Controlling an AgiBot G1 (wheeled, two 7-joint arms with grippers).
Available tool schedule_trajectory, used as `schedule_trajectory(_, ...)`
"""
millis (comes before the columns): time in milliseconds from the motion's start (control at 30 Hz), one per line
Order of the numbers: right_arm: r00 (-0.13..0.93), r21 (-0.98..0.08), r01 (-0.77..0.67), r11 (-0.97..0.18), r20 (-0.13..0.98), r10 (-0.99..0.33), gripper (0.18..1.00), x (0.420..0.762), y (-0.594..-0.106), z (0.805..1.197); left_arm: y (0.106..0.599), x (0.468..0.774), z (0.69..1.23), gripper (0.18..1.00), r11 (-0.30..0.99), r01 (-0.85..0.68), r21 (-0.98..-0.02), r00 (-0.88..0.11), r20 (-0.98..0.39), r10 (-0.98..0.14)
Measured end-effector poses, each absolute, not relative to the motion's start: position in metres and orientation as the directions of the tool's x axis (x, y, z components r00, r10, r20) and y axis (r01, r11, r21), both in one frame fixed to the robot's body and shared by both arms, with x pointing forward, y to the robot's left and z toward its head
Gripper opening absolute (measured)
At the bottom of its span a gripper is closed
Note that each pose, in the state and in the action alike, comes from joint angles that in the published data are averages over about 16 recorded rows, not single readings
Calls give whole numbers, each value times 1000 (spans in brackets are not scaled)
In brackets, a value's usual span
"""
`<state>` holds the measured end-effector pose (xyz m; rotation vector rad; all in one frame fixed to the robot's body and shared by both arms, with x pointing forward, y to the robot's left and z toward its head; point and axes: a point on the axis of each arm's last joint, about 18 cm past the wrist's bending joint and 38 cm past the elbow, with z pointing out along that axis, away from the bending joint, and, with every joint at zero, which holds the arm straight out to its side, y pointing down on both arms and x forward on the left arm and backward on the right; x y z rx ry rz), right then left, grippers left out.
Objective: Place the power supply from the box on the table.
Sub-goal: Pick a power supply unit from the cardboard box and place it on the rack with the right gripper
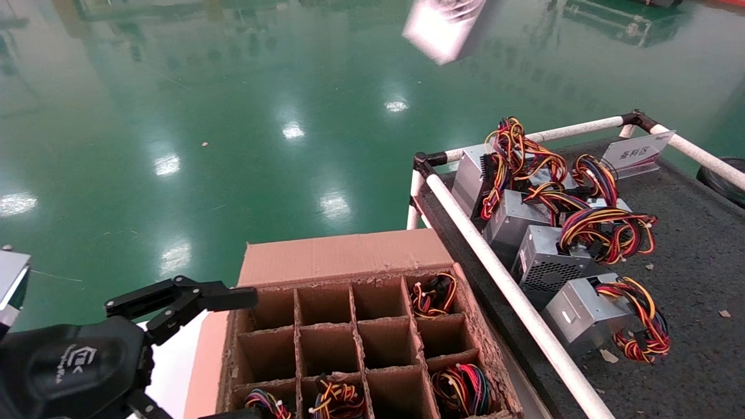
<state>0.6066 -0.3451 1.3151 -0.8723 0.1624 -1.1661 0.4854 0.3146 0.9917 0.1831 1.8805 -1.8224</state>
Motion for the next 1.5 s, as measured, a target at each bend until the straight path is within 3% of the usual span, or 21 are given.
schedule_trajectory(333, 161, -665, 746, 32, 134, -978, 206, 573, -479, 1320, 315, 485, 992, 1001, 90, 436, -895, -860, -444, -249)
schedule_trajectory(567, 88, -690, 724, 16, 70, -994, 206, 549, -545, 1288, 315, 485, 992, 1001, 90, 436, -895, -860, -444, -249)
schedule_trajectory(933, 151, -725, 682, 102, 3, -989, 205, 515, -602, 1220, 315, 485, 992, 1001, 90, 436, -895, -860, -444, -249)
schedule_trajectory(1500, 271, -776, 595, 210, -52, -961, 205, 485, -628, 1136, 315, 485, 992, 1001, 90, 436, -895, -860, -444, -249)
